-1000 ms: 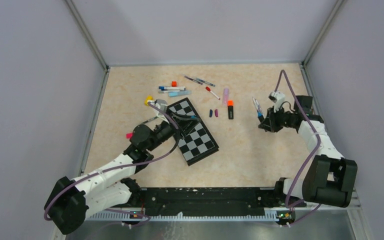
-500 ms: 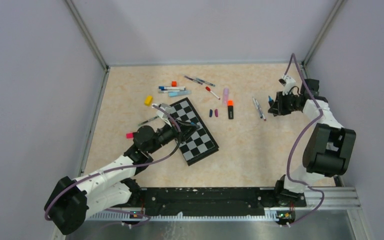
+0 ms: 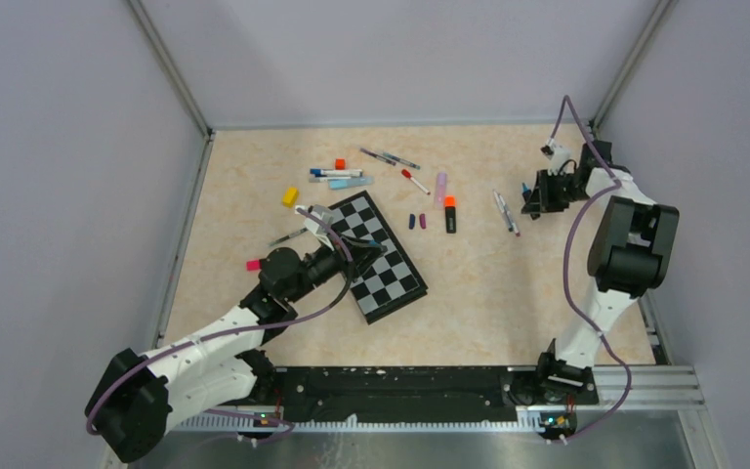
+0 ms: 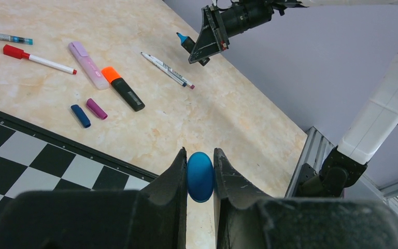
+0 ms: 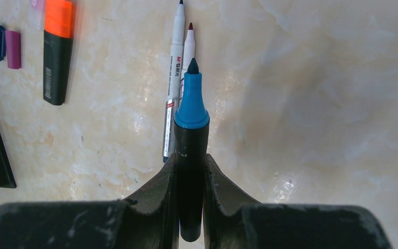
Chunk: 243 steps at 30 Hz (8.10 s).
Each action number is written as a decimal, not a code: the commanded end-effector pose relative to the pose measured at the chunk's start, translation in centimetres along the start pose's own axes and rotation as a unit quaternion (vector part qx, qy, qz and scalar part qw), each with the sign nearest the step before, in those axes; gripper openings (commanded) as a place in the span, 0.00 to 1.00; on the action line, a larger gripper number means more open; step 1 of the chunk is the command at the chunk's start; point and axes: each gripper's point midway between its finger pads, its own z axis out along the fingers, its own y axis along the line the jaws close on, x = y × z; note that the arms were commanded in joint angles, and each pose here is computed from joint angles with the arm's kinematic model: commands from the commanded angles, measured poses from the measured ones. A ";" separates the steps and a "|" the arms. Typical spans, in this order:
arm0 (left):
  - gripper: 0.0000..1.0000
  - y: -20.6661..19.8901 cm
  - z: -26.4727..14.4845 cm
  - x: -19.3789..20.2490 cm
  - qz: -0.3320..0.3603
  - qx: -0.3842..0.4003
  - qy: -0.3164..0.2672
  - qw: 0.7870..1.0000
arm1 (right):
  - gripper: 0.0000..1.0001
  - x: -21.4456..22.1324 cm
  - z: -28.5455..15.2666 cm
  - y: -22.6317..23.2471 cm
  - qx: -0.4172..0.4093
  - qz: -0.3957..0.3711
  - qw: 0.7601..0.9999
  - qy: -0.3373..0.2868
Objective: Open the pen caps
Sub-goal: Place the pen at the center of the board, then place the pen cap at the center of the board, then pick up the pen from the center of the board.
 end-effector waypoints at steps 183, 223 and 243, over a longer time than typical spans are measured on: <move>0.99 6.2 -3.1 -0.3 0.021 -0.221 0.054 0.974 | 0.55 -1.5 -4.2 17.4 -0.089 -0.239 0.966 -0.047; 0.99 7.8 -1.8 -1.3 -0.009 -0.271 0.035 0.962 | 0.45 -1.9 12.6 14.3 0.159 -0.027 0.987 0.016; 0.99 7.3 -2.3 -1.2 -0.027 -0.263 0.027 0.964 | 0.32 0.4 11.6 13.2 0.181 -0.046 0.982 0.026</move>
